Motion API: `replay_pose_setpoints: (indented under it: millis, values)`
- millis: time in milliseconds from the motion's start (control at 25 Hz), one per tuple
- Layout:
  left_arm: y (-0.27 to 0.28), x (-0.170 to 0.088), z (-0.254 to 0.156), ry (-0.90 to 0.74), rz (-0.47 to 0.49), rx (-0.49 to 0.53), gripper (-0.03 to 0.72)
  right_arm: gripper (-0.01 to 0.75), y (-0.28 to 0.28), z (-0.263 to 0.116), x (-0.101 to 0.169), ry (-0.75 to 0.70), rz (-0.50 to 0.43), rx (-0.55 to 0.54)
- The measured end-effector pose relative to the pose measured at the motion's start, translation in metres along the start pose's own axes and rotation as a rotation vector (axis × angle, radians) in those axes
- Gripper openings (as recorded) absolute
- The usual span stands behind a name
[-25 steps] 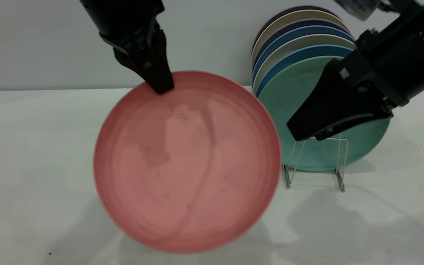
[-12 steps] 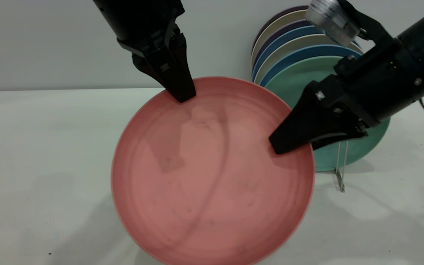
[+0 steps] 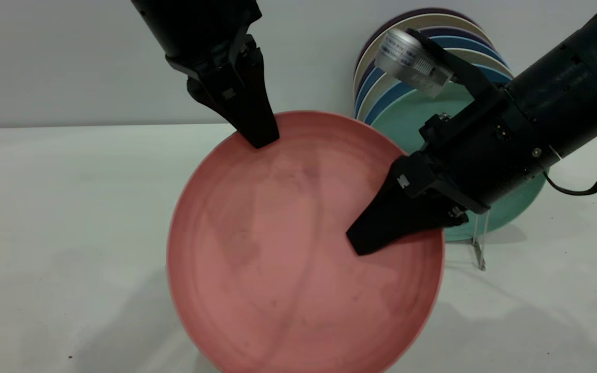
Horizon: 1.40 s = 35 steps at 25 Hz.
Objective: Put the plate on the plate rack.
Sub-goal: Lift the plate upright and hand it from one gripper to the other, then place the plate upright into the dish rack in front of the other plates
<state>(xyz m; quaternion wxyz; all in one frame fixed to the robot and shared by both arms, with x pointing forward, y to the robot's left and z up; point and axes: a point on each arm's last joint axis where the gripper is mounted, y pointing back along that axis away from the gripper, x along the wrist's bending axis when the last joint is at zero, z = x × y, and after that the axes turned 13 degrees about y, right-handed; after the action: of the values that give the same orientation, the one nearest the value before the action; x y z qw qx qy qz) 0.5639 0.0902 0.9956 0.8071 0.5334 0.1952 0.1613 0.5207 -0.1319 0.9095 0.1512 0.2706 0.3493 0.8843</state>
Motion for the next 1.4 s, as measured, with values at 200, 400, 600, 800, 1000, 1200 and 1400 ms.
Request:
replay_pose_setpoints:
  millis: [200, 400, 600, 800, 1000, 1200, 1400]
  values:
    - [0.0, -0.001, -0.002, 0.005, -0.012, 0.026, 0.046, 0.129, 0.0, -0.001, 0.0, 0.011, 0.004, 0.009]
    - [0.0, 0.003, -0.009, 0.08, 0.059, 0.113, 0.181, 0.129, 0.0, -0.002, 0.0, 0.029, -0.005, 0.028]
    - [0.009, 0.026, -0.024, 0.282, 0.224, 0.18, 0.505, 0.128, 0.002, 0.002, -0.005, 0.064, -0.035, 0.075]
    - [0.027, 0.064, -0.049, 0.492, 0.382, 0.203, 0.666, 0.128, 0.007, 0.007, -0.007, 0.103, -0.05, 0.141]
    - [0.043, 0.098, -0.076, 0.746, 0.449, 0.142, 0.623, 0.128, 0.029, 0.025, -0.001, 0.173, -0.097, 0.168]
    - [0.051, 0.113, -0.089, 0.869, 0.477, 0.101, 0.505, 0.128, 0.064, 0.046, 0.012, 0.242, -0.172, 0.203]
    - [0.052, 0.116, -0.091, 0.929, 0.488, 0.075, 0.434, 0.128, 0.099, 0.063, 0.02, 0.314, -0.288, 0.277]
